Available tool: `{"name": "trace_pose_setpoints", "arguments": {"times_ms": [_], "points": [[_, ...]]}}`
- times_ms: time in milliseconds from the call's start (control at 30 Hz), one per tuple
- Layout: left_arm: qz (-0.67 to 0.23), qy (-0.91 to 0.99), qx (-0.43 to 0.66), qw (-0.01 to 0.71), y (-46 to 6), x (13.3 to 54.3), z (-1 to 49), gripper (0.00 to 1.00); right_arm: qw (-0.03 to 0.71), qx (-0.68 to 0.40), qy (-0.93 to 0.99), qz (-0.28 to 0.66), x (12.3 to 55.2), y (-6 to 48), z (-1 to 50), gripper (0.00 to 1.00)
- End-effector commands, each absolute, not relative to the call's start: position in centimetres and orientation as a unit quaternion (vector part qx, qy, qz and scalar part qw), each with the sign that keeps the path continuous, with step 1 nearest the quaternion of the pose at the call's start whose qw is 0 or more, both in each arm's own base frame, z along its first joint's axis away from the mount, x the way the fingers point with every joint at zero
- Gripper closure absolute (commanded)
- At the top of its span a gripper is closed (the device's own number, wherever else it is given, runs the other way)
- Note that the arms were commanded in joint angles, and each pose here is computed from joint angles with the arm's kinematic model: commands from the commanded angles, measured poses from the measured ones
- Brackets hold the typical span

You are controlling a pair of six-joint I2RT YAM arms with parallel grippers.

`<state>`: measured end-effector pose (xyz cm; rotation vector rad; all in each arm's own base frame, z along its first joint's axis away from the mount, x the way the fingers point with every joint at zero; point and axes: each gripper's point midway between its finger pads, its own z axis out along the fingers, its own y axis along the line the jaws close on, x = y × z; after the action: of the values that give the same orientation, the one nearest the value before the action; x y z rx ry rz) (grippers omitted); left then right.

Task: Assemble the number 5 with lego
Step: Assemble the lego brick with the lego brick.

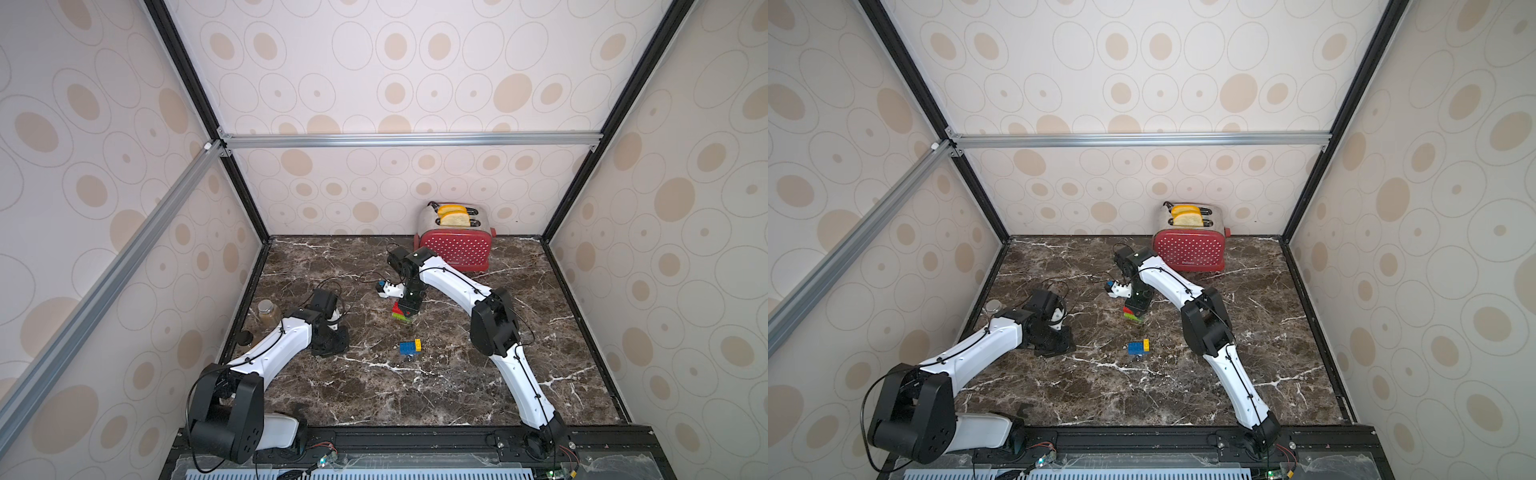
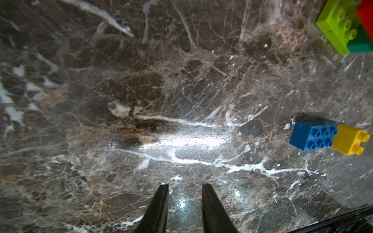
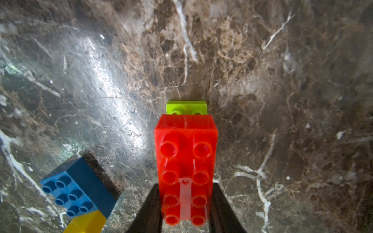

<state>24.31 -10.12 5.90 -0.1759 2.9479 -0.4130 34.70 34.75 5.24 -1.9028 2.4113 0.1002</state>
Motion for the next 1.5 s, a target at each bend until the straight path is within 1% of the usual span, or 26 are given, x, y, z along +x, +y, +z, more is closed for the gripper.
{"name": "trace_pose_setpoints", "arguments": {"times_ms": [0,233,367,533,733,1033,1067,1133,1167,1333,1467], "points": [[-0.135,0.986,-0.060,0.082,-9.9,24.3,6.1,0.69,-0.016,-0.601,0.799,0.011,34.6,32.2,1.8,0.71],[-0.136,0.985,-0.062,0.086,-9.8,24.2,6.2,0.69,-0.019,-0.589,0.808,0.001,34.8,31.7,1.4,0.71],[-0.136,0.985,-0.062,0.087,-9.8,24.3,6.3,0.69,0.002,-0.585,0.811,-0.002,35.3,32.0,2.9,0.68],[-0.138,0.985,-0.063,0.088,-9.9,24.4,6.3,0.69,0.039,-0.582,0.813,-0.009,36.3,32.3,5.6,0.60],[-0.140,0.984,-0.063,0.088,-10.0,24.4,6.3,0.69,0.060,-0.581,0.812,-0.009,36.6,32.5,7.3,0.50],[-0.139,0.984,-0.065,0.091,-9.9,24.4,6.3,0.69,0.089,-0.579,0.810,0.030,36.4,34.0,9.4,0.43],[-0.139,0.984,-0.064,0.091,-9.9,24.4,6.4,0.69,0.093,-0.580,0.808,0.038,36.4,34.3,9.6,0.41],[-0.138,0.984,-0.065,0.091,-9.9,24.4,6.4,0.69,0.095,-0.585,0.804,0.054,36.1,34.8,9.8,0.39],[-0.137,0.984,-0.065,0.092,-9.9,24.4,6.4,0.69,0.096,-0.587,0.802,0.057,36.2,35.0,9.7,0.32],[-0.134,0.985,-0.064,0.090,-9.7,24.2,6.4,0.69,0.098,-0.599,0.792,0.068,36.4,35.8,9.0,0.31],[-0.132,0.985,-0.063,0.089,-9.6,24.1,6.4,0.69,0.092,-0.605,0.788,0.072,37.0,36.1,7.7,0.29]]}}
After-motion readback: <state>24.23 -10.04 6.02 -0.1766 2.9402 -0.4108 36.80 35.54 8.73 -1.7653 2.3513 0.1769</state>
